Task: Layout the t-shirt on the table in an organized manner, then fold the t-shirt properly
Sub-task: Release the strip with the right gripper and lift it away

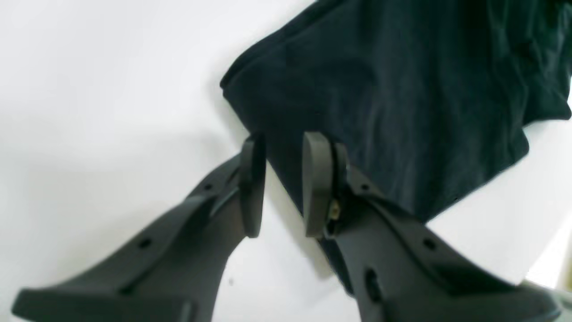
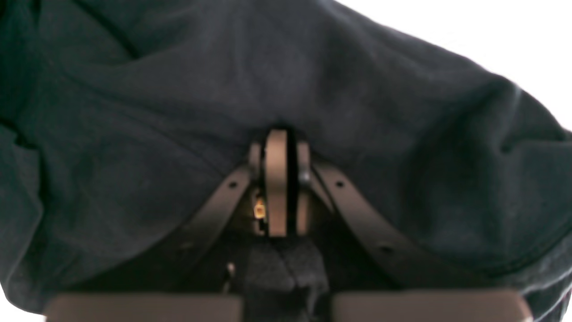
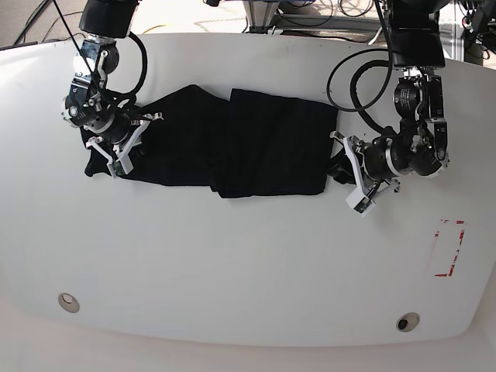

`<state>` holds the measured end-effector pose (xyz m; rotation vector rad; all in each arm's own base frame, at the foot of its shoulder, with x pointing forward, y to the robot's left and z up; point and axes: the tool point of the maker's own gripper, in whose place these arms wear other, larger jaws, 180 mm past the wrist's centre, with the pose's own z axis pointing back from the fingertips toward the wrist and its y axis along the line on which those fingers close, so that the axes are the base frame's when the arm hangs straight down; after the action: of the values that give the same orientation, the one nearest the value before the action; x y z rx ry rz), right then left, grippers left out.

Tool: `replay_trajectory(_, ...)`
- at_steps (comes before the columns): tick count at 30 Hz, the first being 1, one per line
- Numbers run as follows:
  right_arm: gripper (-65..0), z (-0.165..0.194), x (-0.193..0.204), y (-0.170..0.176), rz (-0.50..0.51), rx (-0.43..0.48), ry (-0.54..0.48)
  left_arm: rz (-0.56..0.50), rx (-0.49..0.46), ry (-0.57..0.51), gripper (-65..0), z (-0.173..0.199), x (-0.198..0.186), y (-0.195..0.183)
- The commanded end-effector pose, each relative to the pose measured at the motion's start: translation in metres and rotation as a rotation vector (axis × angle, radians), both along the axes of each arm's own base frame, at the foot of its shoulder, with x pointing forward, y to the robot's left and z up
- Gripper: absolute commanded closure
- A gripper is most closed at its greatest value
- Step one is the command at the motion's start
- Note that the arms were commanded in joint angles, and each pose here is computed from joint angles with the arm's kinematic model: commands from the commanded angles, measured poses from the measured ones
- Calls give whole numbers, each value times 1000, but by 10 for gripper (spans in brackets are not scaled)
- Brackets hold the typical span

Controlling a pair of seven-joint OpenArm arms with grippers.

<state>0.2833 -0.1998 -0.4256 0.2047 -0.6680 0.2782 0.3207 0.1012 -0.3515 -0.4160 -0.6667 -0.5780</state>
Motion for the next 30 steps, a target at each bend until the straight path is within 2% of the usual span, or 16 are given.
replay_trajectory(1, -27, -5, -7, -5, 17, -39, 44, 15, -40, -77, -122, 12, 12, -8)
replay_trajectory(6, -27, 19, 1, -5, 40, -89, -2, 5, 1, -16, -122, -17, 5, -12)
replay_trajectory(11, -54, 55, 7, 1, 62, -166, -43, 18, -43, 32, -122, -42, 1, -16)
replay_trajectory(14, -159, 89, 14, 2, 69, -226, -114, 17, -50, 93, -122, -62, -6, -18)
replay_trajectory(19, -347, 118, 14, -2, 36, -283, -136, 22, -57, 126, -122, -72, -11, -18)
replay_trajectory(22, -411, 128, 16, -18, -18, -259, -140, 25, -66, 117, -122, -72, -11, -19)
replay_trajectory(27, -423, 132, 5, -65, -201, -138, -138, 32, -47, 111, -122, -72, -10, -8)
replay_trajectory(30, -423, 128, -1, -89, -265, -94, -116, 32, -47, 111, -122, -72, -10, -7)
